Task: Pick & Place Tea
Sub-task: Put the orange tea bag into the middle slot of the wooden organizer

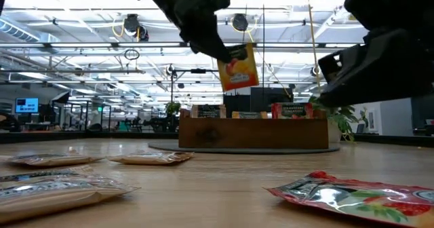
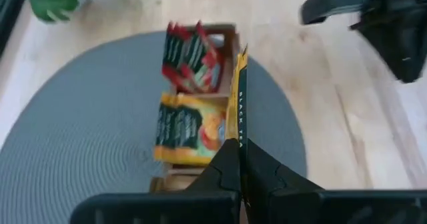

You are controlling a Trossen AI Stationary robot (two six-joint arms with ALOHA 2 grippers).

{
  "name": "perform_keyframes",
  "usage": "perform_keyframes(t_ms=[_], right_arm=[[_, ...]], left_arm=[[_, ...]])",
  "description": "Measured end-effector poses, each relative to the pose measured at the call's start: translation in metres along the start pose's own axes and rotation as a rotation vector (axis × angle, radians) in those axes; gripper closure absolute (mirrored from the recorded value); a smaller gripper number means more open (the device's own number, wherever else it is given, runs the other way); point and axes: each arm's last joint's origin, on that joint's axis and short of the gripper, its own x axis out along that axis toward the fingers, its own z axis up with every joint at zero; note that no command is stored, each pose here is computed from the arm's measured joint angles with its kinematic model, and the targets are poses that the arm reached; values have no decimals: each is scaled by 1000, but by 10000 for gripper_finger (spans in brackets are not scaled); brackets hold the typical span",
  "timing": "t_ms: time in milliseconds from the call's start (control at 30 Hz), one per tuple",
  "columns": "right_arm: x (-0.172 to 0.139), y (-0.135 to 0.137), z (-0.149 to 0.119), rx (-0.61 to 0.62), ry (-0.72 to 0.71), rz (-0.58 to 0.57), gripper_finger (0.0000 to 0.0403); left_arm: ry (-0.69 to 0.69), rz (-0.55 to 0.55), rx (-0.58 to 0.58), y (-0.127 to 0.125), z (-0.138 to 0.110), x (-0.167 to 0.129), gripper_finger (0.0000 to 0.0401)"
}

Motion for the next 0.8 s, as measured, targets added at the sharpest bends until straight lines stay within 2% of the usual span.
perform_keyframes(t_ms=[133,233,600,800], right_arm=[[1,1,1,-98,8,121,399],[2,-1,2,-123,4,158,399],[7,-14,3,-52,12,115,399],[7,-14,3,-27,20,115,399]], left_arm=[[12,-16,7,11,-5,16,399],[40,-33,15,15,-11,29,400],[72,-20,-9,25,-24,59,400],[-6,-18,-20,21,-5,55,400]])
